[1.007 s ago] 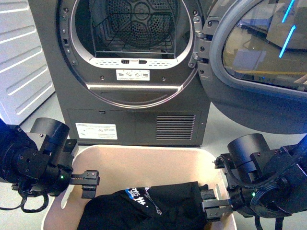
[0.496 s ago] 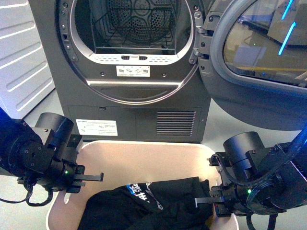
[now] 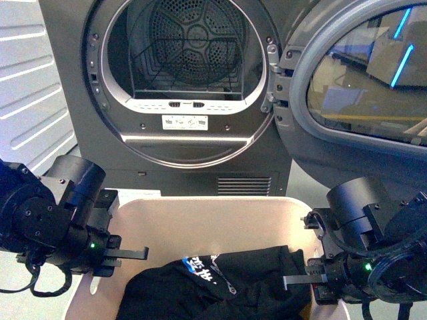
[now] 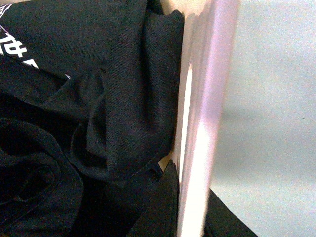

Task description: Move hamper under clothes hanger

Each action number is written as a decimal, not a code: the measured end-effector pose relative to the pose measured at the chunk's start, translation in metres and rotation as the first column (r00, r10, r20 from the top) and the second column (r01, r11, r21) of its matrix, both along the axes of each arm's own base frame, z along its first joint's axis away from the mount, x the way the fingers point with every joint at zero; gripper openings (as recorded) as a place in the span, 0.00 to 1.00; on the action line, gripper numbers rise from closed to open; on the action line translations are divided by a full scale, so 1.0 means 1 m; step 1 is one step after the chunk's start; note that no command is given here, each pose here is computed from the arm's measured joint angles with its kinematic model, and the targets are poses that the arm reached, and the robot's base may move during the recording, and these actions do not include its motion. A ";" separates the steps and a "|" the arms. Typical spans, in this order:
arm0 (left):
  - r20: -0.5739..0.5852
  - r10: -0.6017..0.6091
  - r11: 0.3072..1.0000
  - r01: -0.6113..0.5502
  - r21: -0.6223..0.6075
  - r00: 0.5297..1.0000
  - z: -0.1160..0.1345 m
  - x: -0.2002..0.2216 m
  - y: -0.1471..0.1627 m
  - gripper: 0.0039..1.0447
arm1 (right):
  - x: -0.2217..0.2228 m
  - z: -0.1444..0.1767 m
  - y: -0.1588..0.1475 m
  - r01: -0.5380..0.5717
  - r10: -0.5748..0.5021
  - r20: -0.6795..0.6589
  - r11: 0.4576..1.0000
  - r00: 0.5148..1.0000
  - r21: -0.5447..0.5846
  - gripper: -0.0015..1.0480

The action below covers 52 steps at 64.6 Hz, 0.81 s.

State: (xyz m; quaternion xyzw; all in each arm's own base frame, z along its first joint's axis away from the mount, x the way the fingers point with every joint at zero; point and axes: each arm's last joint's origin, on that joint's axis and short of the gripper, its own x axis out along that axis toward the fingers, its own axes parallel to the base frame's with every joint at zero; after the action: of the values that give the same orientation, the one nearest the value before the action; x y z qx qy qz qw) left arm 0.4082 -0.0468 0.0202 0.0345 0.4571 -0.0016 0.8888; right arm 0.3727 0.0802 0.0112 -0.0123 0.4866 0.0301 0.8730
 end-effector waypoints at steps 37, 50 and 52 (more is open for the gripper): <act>-0.005 0.015 1.000 -0.015 -0.002 1.000 0.013 -0.013 0.002 0.04 | -0.013 0.008 0.004 -0.026 0.026 0.002 1.000 1.000 -0.001 0.05; -0.005 0.016 1.000 -0.016 -0.002 1.000 0.012 -0.013 0.002 0.04 | -0.013 0.008 0.004 -0.026 0.026 0.002 1.000 1.000 -0.001 0.05; -0.005 0.016 1.000 -0.016 -0.002 1.000 0.012 -0.013 0.002 0.04 | -0.013 0.008 0.004 -0.026 0.026 0.002 1.000 1.000 -0.001 0.05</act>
State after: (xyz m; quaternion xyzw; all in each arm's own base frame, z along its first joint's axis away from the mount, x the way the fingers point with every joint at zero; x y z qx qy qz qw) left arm 0.3950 -0.0444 0.0327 0.0300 0.4597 0.0049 0.8875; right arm 0.3593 0.0847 0.0189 -0.0191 0.4855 0.0414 0.8731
